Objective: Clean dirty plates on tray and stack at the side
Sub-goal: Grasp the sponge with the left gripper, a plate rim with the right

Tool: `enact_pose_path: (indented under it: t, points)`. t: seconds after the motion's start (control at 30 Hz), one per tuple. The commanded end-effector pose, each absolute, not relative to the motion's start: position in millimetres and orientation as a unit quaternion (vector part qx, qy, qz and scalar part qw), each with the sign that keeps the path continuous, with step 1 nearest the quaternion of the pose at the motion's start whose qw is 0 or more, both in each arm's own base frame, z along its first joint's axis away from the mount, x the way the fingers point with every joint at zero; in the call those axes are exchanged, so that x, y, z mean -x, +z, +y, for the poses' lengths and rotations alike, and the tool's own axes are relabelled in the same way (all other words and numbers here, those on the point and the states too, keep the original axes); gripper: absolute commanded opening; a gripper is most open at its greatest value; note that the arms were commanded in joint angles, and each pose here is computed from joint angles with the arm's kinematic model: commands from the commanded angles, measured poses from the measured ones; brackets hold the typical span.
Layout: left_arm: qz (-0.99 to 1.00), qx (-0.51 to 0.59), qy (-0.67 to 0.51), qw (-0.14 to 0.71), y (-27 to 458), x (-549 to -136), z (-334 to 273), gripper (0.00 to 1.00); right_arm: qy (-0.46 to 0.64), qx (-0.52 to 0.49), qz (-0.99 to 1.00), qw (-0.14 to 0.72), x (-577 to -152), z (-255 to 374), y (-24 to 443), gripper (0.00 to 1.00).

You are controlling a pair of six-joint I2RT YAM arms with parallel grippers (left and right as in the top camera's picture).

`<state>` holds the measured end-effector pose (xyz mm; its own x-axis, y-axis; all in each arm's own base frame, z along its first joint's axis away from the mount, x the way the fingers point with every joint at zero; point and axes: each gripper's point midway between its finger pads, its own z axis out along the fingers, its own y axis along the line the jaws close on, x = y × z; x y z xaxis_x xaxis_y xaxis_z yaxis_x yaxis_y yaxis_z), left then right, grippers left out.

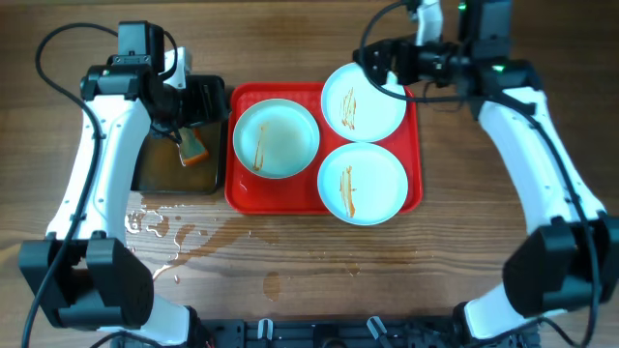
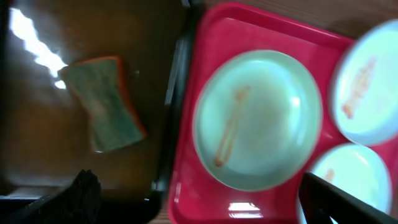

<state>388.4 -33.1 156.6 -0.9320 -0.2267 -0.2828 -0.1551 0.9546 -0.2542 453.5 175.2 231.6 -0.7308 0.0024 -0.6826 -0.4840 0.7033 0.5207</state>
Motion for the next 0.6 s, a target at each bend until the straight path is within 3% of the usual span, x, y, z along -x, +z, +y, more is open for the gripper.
enact_pose_path:
  t: [0.0,0.2,0.3,0.43,0.57]
  points:
    - [0.970,0.162,-0.055,0.172,156.1,-397.1,-1.5,1.00,0.311,0.072,0.903,0.288,-459.1,219.3,183.6,0.80]
    - [0.962,0.203,-0.051,0.177,156.7,-398.4,25.2,1.00,0.193,0.046,0.963,0.184,-450.8,256.9,113.3,0.68]
    - [0.963,0.204,-0.050,0.171,151.7,-398.7,26.1,1.00,0.173,0.032,0.976,0.125,-437.5,260.5,67.0,0.58]
    - [0.963,0.219,-0.050,0.148,134.7,-400.2,26.2,1.00,0.159,0.028,0.982,0.093,-429.7,257.0,43.7,0.38]
    - [0.965,0.220,-0.049,0.138,124.4,-402.2,26.1,1.00,0.151,0.013,0.986,0.071,-425.2,254.9,25.2,0.35]
